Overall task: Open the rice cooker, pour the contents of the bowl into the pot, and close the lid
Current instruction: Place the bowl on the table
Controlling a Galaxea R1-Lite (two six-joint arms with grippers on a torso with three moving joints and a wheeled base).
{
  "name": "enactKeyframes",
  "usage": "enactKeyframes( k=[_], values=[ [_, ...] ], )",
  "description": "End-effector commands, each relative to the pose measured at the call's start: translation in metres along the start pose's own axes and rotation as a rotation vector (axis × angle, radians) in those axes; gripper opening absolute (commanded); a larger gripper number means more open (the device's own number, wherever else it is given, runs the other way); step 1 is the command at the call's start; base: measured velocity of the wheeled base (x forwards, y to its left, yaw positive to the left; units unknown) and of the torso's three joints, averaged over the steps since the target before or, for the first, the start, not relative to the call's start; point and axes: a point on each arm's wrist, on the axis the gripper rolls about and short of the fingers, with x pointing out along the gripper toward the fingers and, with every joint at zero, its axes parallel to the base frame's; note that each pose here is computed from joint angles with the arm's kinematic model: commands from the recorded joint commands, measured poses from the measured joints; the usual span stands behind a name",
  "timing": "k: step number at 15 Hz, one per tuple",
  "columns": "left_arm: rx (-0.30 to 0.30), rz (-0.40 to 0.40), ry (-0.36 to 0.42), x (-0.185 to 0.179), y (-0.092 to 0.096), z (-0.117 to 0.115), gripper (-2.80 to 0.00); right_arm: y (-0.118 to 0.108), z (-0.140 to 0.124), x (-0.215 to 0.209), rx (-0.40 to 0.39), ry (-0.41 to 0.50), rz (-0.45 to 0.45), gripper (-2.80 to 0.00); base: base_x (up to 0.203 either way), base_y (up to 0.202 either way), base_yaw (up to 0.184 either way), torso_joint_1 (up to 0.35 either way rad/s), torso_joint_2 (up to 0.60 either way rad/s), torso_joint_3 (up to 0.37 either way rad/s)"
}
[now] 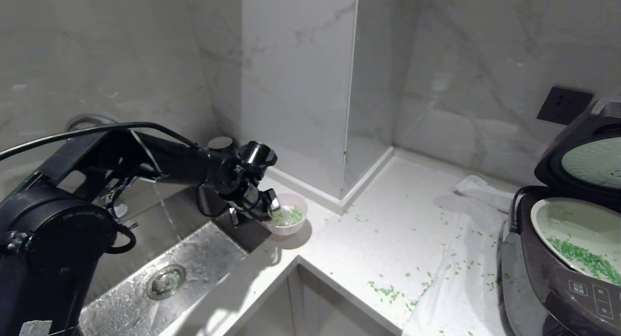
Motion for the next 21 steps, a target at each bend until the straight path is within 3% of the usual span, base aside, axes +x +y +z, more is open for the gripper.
enactKeyframes(
  k=[1,3,9,12,18,19,20,21],
  values=[
    [0.037,-0.009,0.027,0.021,-0.019,-0.015,-2.80,0.000,0.000,0.000,0.000,0.002,0.001,-2.80,0.000,0.000,0.000,0.000,0.00,0.000],
    [0.052,-0.016,0.028,0.029,-0.028,-0.021,-2.80,0.000,0.000,0.000,0.000,0.002,0.001,-2.80,0.000,0.000,0.000,0.000,0.00,0.000],
    [0.102,0.068,-0.024,0.048,-0.041,-0.043,-2.80,0.000,0.000,0.000,-0.001,0.002,0.001,-2.80,0.000,0.000,0.000,0.000,0.00,0.000],
    [0.096,0.102,-0.068,0.054,-0.045,-0.046,-2.80,0.000,-0.001,0.000,0.000,0.003,0.001,-2.80,0.000,0.000,0.000,0.000,0.00,0.000],
    [0.090,0.099,-0.065,0.058,-0.047,-0.048,-2.80,0.000,-0.001,0.000,-0.001,0.004,0.001,-2.80,0.000,0.000,0.000,0.000,0.00,0.000],
    [0.090,0.095,-0.067,0.057,-0.048,-0.048,-0.78,0.000,0.000,0.000,0.000,0.003,0.001,-2.80,0.000,0.000,0.000,0.000,0.00,0.000],
    [0.087,0.093,-0.070,0.057,-0.049,-0.047,0.00,0.000,0.000,0.000,0.000,0.002,0.001,-2.80,0.000,0.000,0.000,0.000,0.00,0.000],
    [0.080,0.090,-0.074,0.056,-0.049,-0.045,0.00,0.000,0.000,0.000,-0.001,0.002,0.001,-2.80,0.000,0.000,0.000,0.000,0.00,0.000]
  ],
)
